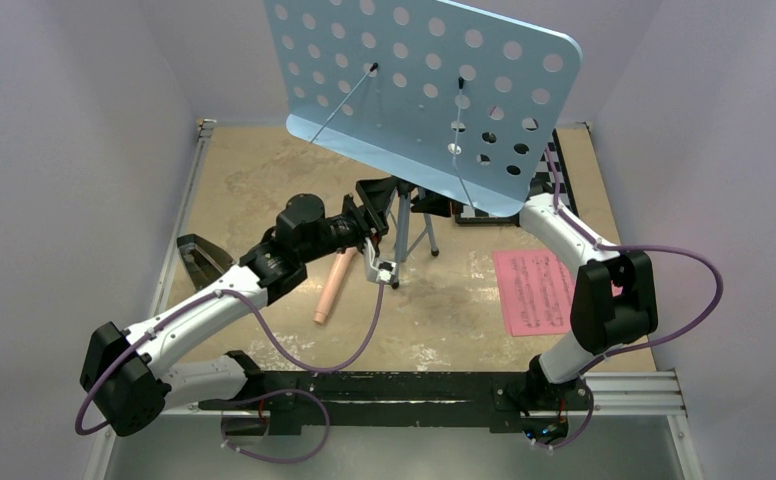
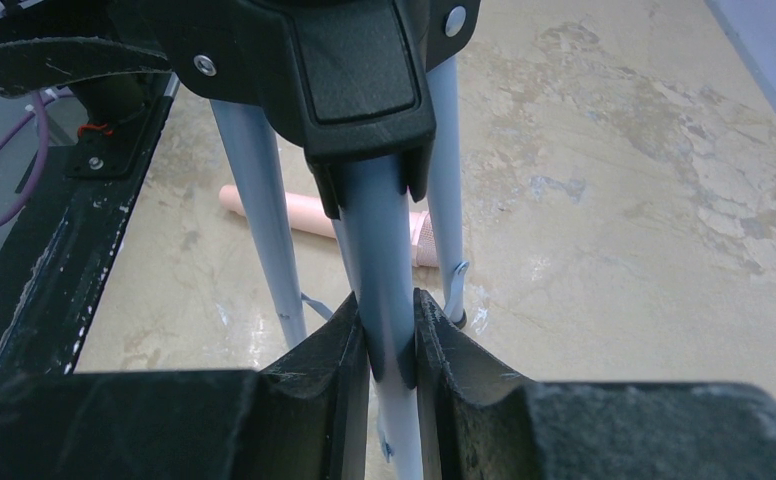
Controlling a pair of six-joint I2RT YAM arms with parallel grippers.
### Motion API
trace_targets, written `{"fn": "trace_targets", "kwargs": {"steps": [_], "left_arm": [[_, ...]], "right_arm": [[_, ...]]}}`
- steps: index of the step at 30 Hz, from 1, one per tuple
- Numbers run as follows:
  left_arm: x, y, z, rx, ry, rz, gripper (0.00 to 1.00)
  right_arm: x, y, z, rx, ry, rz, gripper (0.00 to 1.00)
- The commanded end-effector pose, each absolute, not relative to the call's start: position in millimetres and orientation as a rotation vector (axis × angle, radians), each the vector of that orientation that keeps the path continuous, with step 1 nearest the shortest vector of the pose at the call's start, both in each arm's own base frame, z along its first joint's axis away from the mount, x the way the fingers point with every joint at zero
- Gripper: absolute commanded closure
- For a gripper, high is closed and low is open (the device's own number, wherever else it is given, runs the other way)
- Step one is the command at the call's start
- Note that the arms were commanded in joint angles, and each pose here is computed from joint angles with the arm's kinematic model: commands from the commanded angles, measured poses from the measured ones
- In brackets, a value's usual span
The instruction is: Pack up the instrument practice props
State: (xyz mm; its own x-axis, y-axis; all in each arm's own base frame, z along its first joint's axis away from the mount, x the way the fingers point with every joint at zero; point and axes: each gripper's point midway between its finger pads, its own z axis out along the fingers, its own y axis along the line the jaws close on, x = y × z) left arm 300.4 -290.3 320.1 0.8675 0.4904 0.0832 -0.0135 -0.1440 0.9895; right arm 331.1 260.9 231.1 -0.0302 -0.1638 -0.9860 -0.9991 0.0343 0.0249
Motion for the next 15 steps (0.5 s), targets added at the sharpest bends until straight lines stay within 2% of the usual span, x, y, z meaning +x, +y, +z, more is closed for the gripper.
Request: {"fn": "trace_targets", "kwargs": {"steps": [1,4,6,15], "left_arm": [[303,-293,347,1.638,0.334,0.497,0.42],[314,-289,339,1.685,0.392,0.537,0.53],[318,-285,336,1.702,0.430,0.547,0.56],[317,-285,331,1.708,0.486,0.496,0.56]], "right_arm": [[334,255,211,-1.242,1.519,1.120,1.00],[333,254,210,-1.242,1.522,1.122,1.00],[333,254,210,-1.243,1.522,1.123,1.00],[334,254,211,-1.244,1.522,1.122,1.00]]}}
